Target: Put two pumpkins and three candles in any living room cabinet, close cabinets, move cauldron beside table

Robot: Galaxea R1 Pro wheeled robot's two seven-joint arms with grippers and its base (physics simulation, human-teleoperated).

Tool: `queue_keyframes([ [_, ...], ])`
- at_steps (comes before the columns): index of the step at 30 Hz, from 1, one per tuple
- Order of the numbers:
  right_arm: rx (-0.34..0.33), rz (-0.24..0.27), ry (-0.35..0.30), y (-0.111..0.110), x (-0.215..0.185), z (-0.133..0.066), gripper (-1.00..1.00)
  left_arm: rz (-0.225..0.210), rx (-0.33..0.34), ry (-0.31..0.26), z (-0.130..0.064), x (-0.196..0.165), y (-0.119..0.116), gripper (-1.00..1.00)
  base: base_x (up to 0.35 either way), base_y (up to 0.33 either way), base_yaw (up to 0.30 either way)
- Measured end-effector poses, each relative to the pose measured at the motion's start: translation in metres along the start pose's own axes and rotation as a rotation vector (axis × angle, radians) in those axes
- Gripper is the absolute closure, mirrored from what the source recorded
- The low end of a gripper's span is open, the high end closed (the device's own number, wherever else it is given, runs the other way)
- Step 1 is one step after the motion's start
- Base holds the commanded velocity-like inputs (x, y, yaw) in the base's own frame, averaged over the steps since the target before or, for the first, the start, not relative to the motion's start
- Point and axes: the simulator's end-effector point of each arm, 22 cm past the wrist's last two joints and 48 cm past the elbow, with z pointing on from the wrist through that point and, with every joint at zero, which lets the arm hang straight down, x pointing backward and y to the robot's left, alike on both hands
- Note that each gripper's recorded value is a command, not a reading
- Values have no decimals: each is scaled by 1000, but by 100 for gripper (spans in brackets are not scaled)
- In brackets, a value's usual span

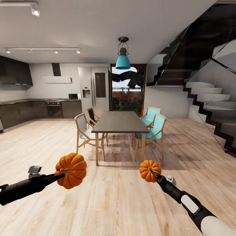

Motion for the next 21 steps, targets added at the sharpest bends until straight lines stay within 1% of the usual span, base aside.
queue_keyframes([
  [5,0,0,0,0,0,0,100,0,0,0,0,0,0,100,-95,51,292],
  [12,2,-1,1,-1,1,0,100,0,0,0,0,0,0,100,-204,197,292],
  [17,31,-3,2,-6,1,1,100,0,0,0,0,0,0,100,-229,204,292],
  [21,35,-3,1,-7,0,0,100,0,0,0,0,0,0,100,-86,64,292],
])
